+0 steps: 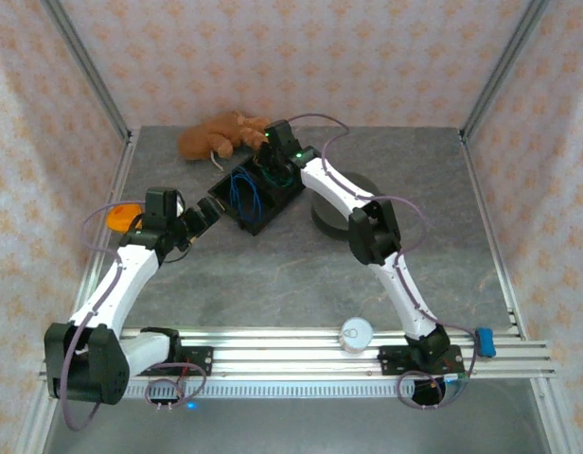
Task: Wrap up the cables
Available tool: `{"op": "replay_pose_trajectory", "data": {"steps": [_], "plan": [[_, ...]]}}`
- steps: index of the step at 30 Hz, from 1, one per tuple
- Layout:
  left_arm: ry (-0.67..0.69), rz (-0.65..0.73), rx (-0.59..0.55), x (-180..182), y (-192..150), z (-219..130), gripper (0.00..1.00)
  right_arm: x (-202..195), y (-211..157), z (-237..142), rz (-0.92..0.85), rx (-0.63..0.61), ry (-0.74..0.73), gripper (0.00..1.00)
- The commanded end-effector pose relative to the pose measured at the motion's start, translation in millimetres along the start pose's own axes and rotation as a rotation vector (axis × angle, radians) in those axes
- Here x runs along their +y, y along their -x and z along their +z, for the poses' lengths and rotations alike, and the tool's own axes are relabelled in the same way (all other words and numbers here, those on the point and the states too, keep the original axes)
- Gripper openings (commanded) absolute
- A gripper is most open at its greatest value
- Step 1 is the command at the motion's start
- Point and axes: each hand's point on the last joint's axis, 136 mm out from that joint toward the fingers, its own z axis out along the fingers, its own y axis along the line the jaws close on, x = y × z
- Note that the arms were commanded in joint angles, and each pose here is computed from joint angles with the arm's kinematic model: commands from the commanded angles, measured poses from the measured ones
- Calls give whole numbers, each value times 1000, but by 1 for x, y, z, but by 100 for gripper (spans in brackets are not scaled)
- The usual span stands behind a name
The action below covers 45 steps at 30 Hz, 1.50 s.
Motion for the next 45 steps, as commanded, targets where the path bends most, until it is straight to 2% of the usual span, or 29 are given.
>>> {"op": "replay_pose_trajectory", "data": {"steps": [1, 3, 11, 17, 23, 33, 40, 45], "plan": [[-39, 20, -31, -9, 6, -12, 99, 19, 20, -23, -11, -57, 15, 3], [-51, 40, -39, -12, 6, -17, 99, 29, 24, -34, -26, -66, 24, 0], [-63, 60, -110, -17, 11, -46, 99, 71, 45, -85, -75, -103, 108, 0], [-108, 73, -187, -24, 16, -67, 99, 106, 50, -122, -54, -78, 228, 0], [-131, 77, -197, -32, 20, -79, 99, 146, 32, -161, -33, 84, 393, 0], [-286, 60, -190, -65, 39, -100, 98, 197, -24, -261, -71, 473, 710, 0], [-499, -52, -168, -86, 62, -99, 77, 212, -39, -327, -104, 577, 831, 0], [-652, -81, -156, -108, 75, -99, 74, 213, -46, -351, -110, 627, 870, 0]]}}
